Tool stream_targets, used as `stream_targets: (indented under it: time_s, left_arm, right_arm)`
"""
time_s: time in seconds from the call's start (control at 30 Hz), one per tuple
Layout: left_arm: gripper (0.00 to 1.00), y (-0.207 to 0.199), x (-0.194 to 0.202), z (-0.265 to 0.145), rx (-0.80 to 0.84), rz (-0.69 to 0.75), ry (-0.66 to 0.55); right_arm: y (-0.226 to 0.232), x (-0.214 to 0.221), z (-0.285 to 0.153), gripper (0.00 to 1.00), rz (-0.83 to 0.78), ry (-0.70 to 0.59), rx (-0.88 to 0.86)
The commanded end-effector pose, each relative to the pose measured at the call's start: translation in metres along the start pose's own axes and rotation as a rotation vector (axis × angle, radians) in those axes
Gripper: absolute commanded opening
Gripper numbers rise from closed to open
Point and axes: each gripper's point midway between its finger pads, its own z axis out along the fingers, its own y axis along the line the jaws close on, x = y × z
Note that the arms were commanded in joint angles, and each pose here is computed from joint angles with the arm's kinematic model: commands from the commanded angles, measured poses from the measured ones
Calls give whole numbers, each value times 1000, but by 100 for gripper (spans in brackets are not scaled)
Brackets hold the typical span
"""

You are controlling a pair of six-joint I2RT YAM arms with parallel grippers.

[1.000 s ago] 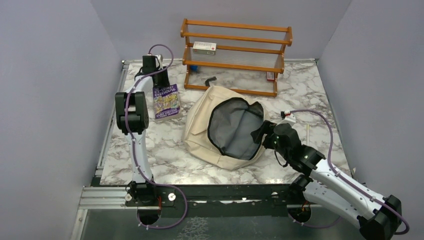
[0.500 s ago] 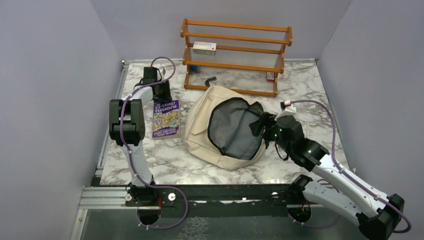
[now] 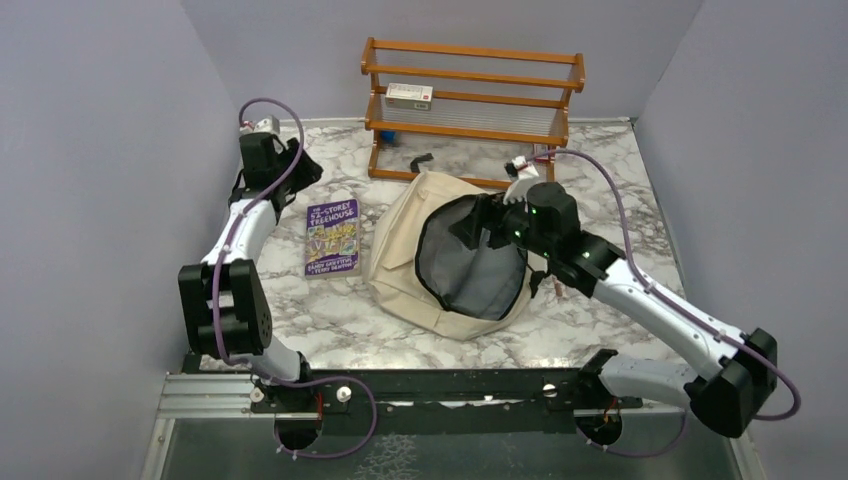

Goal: Pack the student bag
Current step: Pick up the book from the center of the board.

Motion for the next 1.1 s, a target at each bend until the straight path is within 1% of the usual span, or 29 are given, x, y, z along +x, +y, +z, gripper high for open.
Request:
stream_targets:
  time_s: [0.0, 0.1, 0.2, 0.33, 0.37, 0.53, 0.67, 0.83, 1.07]
  left_arm:
    - [52, 19, 17, -24, -22, -154, -12]
    - [54, 36, 30, -42, -65, -187, -12]
    - [56, 48, 42, -57, -98, -202, -2]
    - [56, 60, 54, -67, -130, -197, 18]
    - [56, 64, 56, -69, -142, -199, 24]
    - [57, 74, 62, -75, -178, -199, 40]
    - [57, 75, 68, -76, -176, -203, 51]
    - [58, 77, 73, -74, -173, -201, 63]
    - [60, 81, 80, -70, -181, -204, 82]
  right_arm:
    - [50, -25, 28, 82, -28, 36, -202]
    - [65, -24, 62, 79, 26, 121, -245]
    - [82, -24, 92, 76, 74, 175, -304]
    - [103, -8, 139, 75, 67, 252, -311]
    - [114, -13, 149, 75, 61, 247, -320]
    - [132, 13, 199, 75, 49, 315, -286]
    - [126, 44, 233, 75, 79, 387, -211]
    - [109, 72, 265, 75, 93, 414, -130]
    - [85, 112, 289, 75, 118, 472, -47]
